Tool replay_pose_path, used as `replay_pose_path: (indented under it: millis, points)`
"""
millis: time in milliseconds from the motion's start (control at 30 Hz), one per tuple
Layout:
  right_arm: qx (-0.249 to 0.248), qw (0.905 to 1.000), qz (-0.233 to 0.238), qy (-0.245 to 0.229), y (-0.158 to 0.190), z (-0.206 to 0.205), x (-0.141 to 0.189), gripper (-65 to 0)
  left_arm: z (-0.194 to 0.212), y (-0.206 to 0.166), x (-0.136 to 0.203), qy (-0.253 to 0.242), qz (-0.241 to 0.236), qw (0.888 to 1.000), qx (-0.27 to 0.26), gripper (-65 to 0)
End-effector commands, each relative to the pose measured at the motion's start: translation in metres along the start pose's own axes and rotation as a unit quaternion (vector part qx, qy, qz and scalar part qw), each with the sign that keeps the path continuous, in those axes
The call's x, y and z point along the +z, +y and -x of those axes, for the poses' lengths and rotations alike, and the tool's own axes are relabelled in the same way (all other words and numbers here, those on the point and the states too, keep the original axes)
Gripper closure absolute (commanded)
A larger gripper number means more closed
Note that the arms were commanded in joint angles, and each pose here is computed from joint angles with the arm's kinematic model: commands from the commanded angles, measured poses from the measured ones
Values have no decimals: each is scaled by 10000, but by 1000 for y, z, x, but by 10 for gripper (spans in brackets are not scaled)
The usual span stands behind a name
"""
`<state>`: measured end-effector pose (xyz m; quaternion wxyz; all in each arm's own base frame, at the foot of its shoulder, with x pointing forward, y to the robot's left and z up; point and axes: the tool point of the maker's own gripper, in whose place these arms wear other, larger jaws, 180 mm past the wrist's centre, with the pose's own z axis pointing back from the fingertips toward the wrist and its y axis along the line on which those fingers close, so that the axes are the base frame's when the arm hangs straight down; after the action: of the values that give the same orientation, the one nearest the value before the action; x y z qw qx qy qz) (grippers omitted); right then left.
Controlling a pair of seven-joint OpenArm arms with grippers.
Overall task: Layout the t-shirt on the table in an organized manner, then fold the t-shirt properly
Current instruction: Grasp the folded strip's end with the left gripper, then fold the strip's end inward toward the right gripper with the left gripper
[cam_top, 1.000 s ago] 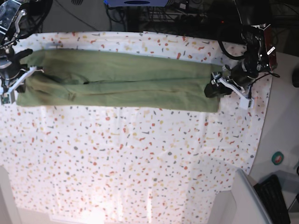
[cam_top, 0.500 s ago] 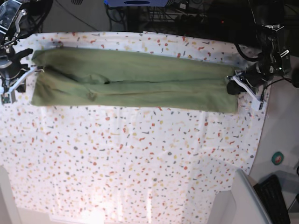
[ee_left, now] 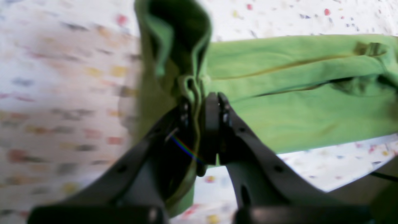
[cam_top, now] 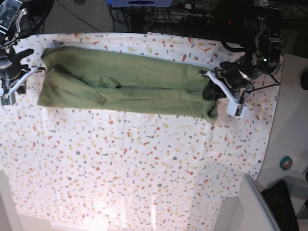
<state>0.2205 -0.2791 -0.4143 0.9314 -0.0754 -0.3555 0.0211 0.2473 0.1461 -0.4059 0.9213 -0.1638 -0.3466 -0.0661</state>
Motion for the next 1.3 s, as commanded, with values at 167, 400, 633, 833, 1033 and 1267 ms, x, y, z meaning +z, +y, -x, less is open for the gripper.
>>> replay_pose_path:
  millis: [167, 400, 633, 833, 1033, 1267]
  points:
    - [-42, 9997, 30, -249, -1, -13, 2, 0, -7, -71, -26, -28, 838, 9963, -179, 0]
    - [-64, 9997, 52, -245, -3, -12, 2, 0, 0, -91, -45, 77, 1036, 9945, 159, 0]
    - [-49, 9997, 26, -249, -1, -13, 2, 0, 2, -112, -52, 165, 1285, 9916, 32, 0]
    - [-49, 9997, 26, -249, -1, -13, 2, 0, 1, -124, -53, 164, 1411, 9899, 5, 0]
    - [-52, 9997, 23, -243, -1, -13, 1, 0, 3, -136, -58, 179, 1512, 9882, 149, 0]
    - [-60, 9997, 36, -241, -2, -12, 2, 0, 12, -132, -68, 354, 1475, 9881, 243, 0]
